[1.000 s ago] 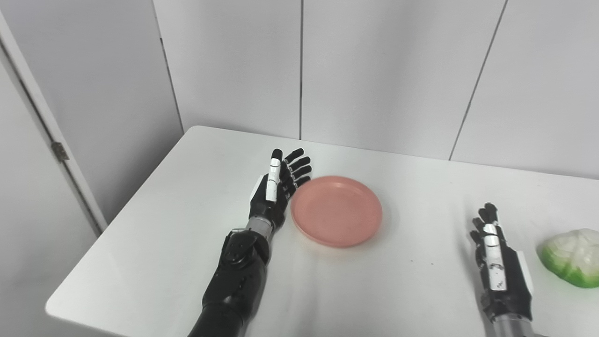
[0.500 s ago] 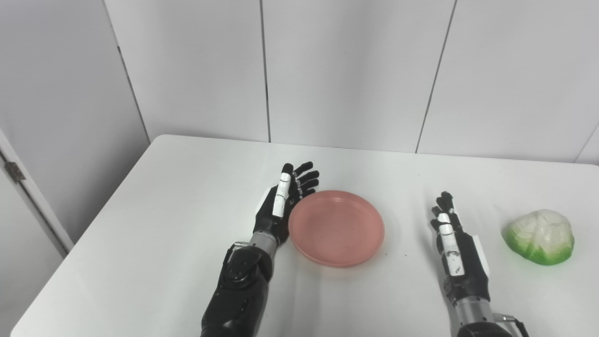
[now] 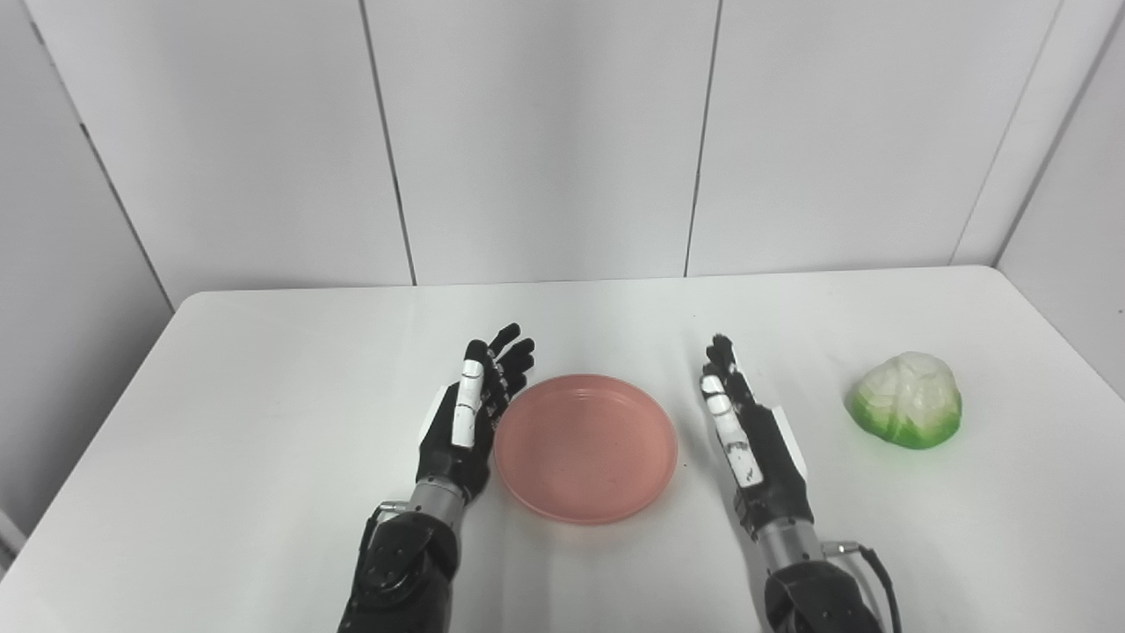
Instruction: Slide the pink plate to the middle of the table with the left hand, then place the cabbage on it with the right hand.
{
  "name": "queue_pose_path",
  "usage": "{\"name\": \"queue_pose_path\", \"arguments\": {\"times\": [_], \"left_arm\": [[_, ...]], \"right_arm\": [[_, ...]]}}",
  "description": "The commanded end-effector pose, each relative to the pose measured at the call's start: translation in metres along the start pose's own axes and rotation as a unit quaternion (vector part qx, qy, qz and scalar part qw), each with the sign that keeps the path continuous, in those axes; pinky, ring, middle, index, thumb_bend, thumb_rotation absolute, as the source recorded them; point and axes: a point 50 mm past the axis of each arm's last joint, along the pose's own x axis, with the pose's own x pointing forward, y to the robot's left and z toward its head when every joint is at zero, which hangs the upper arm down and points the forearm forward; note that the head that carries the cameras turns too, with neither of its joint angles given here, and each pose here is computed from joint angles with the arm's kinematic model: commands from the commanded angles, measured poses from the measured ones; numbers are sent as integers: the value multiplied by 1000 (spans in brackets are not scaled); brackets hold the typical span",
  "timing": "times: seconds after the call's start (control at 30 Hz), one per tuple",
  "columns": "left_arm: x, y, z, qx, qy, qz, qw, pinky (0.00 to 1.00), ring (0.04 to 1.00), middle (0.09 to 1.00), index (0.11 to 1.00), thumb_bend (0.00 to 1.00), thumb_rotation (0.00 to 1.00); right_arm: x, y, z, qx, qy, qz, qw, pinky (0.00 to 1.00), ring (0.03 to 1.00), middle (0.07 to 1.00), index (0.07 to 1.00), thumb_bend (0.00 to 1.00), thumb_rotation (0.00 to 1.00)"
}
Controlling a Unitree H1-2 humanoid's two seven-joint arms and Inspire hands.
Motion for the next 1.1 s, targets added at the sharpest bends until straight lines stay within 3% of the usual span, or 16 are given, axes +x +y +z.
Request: {"name": "queue_pose_path", "arguments": {"times": [0.0, 0.1, 0.27, 0.4, 0.5, 0.67, 0.73, 0.87, 1.07], "left_arm": [[-8, 3, -8, 2, 0, 0, 1000, 996, 951, 918, 903, 788, 1000], [-10, 8, -9, 4, 2, 3, 1000, 998, 957, 926, 912, 794, 1000], [-15, 18, -9, 19, 17, 6, 1000, 1000, 976, 945, 938, 828, 1000], [-16, 25, -10, 25, 12, 8, 1000, 1000, 993, 959, 951, 827, 1000], [-17, 30, -10, 27, 12, 9, 1000, 1000, 995, 964, 956, 834, 1000], [-17, 38, -11, 16, 14, 0, 1000, 1000, 1000, 981, 969, 835, 1000], [-16, 40, -11, 16, 15, -3, 1000, 1000, 1000, 986, 977, 828, 1000], [-14, 44, -12, 17, 16, -6, 1000, 1000, 1000, 985, 975, 829, 1000], [-12, 43, -11, 5, 14, -8, 1000, 1000, 1000, 987, 976, 818, 1000]], "right_arm": [[16, -18, 39, -54, -44, 24, 997, 925, 961, 971, 964, 676, 725], [19, -45, 65, -161, -62, 30, 984, 880, 931, 948, 947, 677, 682], [25, -89, 95, -271, -64, 11, 960, 844, 914, 937, 930, 776, 579], [35, -130, 111, -390, -23, 2, 920, 868, 960, 974, 934, 871, 613], [39, -150, 118, -453, 7, -5, 892, 854, 963, 978, 937, 918, 605], [43, -178, 123, -529, 55, -10, 847, 872, 976, 966, 938, 990, 537], [44, -189, 122, -545, 75, -15, 835, 913, 974, 962, 944, 1000, 527], [47, -205, 122, -565, 102, -25, 818, 975, 979, 957, 943, 1000, 494], [46, -217, 114, -598, 113, -26, 793, 972, 955, 937, 938, 1000, 522]]}}
